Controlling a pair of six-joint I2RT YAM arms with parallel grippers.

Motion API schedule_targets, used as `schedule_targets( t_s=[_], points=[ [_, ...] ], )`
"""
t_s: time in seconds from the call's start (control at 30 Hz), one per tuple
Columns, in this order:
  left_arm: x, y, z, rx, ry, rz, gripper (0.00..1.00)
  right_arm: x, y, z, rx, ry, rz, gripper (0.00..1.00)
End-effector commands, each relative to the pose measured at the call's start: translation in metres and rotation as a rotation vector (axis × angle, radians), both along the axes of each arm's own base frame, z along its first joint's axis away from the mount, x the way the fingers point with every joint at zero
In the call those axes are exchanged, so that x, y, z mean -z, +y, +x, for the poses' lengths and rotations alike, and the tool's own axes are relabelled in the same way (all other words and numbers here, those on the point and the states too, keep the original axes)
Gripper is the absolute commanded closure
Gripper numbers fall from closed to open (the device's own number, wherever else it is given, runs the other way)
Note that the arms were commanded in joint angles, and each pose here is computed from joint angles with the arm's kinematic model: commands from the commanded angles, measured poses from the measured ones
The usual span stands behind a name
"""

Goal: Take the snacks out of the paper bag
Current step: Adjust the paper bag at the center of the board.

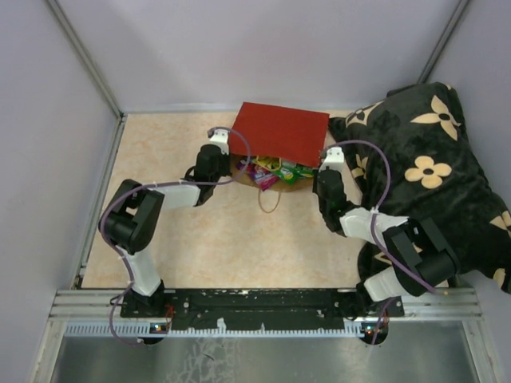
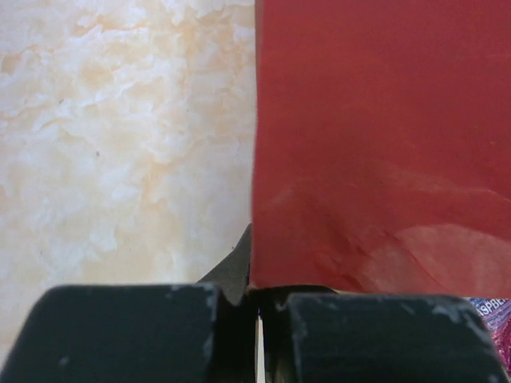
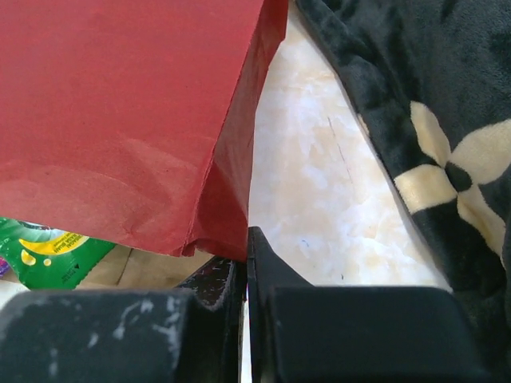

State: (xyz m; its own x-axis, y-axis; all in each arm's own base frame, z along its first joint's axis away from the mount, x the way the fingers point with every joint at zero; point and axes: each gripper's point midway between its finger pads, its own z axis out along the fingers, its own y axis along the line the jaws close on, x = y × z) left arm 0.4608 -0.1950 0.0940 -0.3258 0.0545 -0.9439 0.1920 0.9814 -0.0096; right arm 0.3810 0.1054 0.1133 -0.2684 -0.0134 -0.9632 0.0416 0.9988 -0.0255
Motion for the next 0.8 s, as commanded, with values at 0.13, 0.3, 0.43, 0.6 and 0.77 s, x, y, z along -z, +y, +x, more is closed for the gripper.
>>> schedule_targets(
  t_s=[0.13, 0.3, 0.43, 0.6, 0.77],
  points=[
    [-0.003, -0.008, 0.049, 0.039, 0.03, 0.036, 1.0, -0.009, -0.022, 0.042, 0.177, 0.025, 0.107, 1.0],
    [-0.006, -0.009, 0.072, 0.032, 0.031, 0.08, 1.0, -0.003, -0.033, 0.051, 0.234, 0.063, 0.121, 1.0],
    [-0.003, -0.003, 0.079, 0.006, 0.02, 0.106, 1.0, -0.002, -0.038, 0.049, 0.252, 0.075, 0.12, 0.97],
    [0.01, 0.011, 0.077, -0.038, 0.03, 0.113, 1.0, 0.0, -0.038, 0.043, 0.243, 0.073, 0.137, 0.95],
    [0.015, 0.022, 0.076, -0.073, 0.047, 0.1, 1.0, -0.002, -0.038, 0.036, 0.229, 0.065, 0.154, 0.86]
  ],
)
